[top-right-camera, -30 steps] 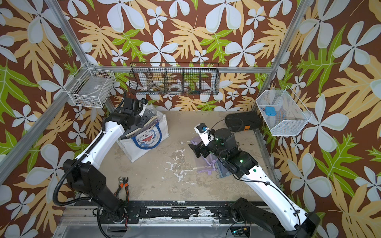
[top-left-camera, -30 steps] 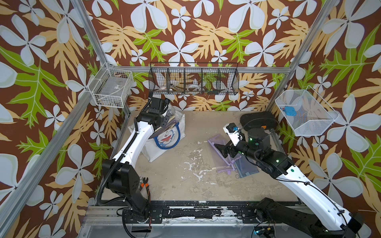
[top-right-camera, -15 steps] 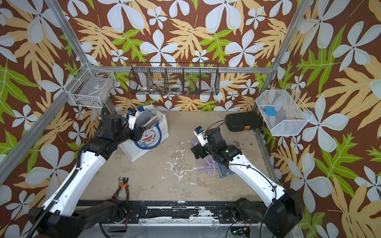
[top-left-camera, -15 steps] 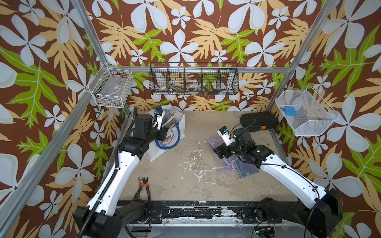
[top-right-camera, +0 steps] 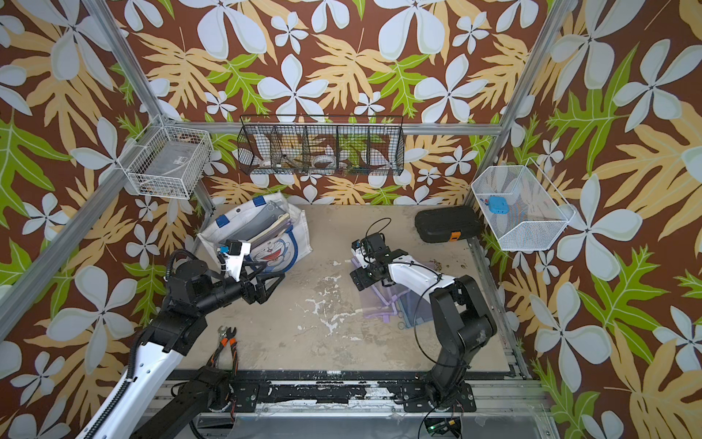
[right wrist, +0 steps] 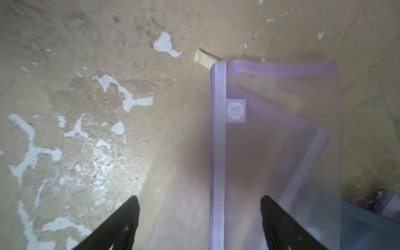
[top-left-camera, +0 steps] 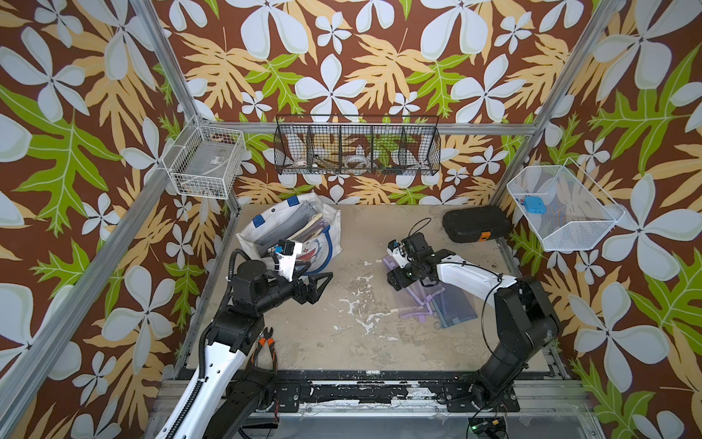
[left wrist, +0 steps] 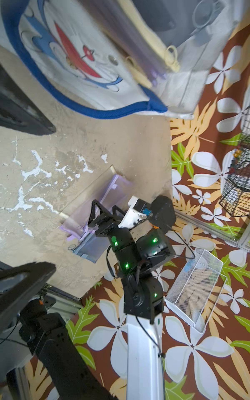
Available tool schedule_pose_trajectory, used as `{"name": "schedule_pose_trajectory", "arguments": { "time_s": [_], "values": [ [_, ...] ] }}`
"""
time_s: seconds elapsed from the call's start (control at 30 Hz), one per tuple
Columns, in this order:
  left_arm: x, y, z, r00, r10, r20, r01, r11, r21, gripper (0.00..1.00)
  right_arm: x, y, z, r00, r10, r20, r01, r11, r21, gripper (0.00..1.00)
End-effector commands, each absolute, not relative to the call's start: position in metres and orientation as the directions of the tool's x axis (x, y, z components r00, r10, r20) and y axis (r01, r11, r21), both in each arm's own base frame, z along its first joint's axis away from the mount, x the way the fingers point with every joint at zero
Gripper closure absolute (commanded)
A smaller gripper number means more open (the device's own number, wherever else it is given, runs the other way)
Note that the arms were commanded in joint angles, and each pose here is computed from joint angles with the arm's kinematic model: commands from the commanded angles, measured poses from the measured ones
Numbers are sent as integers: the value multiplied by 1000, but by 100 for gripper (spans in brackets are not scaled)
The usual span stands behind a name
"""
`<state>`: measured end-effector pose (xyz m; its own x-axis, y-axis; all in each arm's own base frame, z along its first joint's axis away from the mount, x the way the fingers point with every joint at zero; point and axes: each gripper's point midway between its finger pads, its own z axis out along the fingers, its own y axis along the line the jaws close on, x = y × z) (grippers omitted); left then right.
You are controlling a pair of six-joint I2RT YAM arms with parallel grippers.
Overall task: Put the pencil pouch into the canvas bag
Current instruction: Pick up the pencil case from the pencil case.
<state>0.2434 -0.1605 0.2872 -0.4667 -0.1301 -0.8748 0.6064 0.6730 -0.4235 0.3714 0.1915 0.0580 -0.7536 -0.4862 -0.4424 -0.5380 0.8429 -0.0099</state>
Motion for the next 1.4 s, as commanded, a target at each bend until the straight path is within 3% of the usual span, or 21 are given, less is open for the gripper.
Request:
{"name": "schedule_pose_trajectory", "arguments": {
  "time_s": [0.0,0.17,0.4,0.67,1.0,1.37],
  "values": [
    [236,-172,301,-455,-179,-872,663,586,-466,7,380,188,45,-760,-500,-414,-529,847,-53,20],
    [235,-175,297,-468,-193,-862,669,560,-489,8,395,191,33,-780,-479,-403,-500,864,-61,27],
    [238,-182,292,-494,-211,-843,676,516,-526,8,393,193,60,-764,-460,-452,-490,870,-57,31],
    [240,-186,295,-497,-231,-837,686,486,-541,8,393,183,36,-771,-508,-384,-505,855,-117,35],
    [240,-187,294,-508,-242,-827,676,483,-556,8,393,190,17,-787,-490,-376,-502,862,-72,55],
    [241,-188,294,-515,-256,-818,673,471,-571,9,384,186,1,-793,-502,-347,-511,857,-71,89]
  ]
}}
